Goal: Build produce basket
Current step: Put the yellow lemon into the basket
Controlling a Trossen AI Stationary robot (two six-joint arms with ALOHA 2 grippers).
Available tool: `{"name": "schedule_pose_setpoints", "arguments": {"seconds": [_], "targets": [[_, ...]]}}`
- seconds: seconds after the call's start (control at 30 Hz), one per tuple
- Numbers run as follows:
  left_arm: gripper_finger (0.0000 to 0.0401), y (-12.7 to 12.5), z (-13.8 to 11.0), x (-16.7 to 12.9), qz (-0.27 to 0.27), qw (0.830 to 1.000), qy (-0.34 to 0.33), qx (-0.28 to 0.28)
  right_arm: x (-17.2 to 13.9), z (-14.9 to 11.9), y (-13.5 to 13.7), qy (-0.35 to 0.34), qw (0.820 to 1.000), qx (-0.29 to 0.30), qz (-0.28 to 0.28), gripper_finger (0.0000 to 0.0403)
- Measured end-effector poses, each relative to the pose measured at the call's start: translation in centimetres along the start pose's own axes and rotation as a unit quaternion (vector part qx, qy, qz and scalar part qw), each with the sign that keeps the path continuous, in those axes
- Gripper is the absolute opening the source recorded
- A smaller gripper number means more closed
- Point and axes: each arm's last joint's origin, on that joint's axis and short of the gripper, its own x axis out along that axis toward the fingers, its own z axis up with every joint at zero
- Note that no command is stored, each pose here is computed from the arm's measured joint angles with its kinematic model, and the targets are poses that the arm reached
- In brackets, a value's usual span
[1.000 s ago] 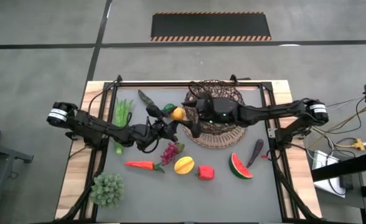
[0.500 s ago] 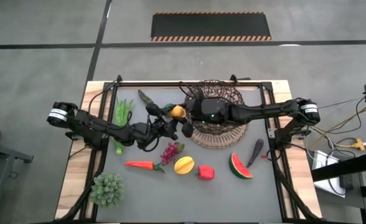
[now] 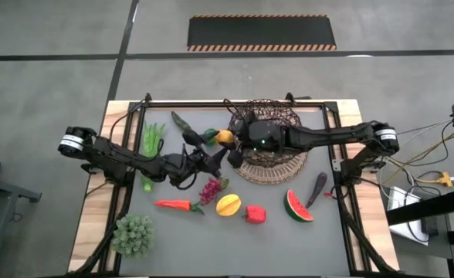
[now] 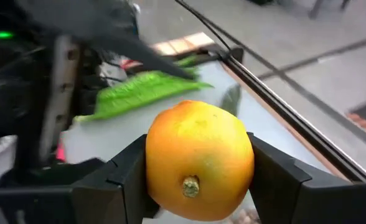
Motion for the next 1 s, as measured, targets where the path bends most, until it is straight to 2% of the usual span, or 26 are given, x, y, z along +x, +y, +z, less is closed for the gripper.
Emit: {"name": "schedule_pose_setpoints", "arguments": {"seconds": [0.23,0.43,0.53,0.7,1.0], "targets": [[0.0317,0.9,-0.3,-0.6,0.003,1.000,-0.005,0.001,-1.9,2.2,-2.5,0.111,0.992,0.025,-0.053,0.0202],[0.0317,2.6,-0.2,-1.5,0.017,1.000,-0.016,-0.018,-2.8,2.6,-6.7,0.189,0.972,0.068,-0.119,0.0202],[0.0317,3.4,-0.1,-1.9,0.023,0.999,-0.020,-0.029,-2.8,2.0,-9.1,0.226,0.960,0.101,-0.133,0.0202],[0.0317,4.0,-0.9,-2.7,0.025,0.999,-0.023,-0.035,-1.7,0.4,-12.1,0.271,0.941,0.161,-0.122,0.0202],[0.0317,5.2,-2.3,-4.2,0.030,0.998,-0.031,-0.047,2.7,-3.4,-15.2,0.350,0.911,0.172,-0.134,0.0202]]}}
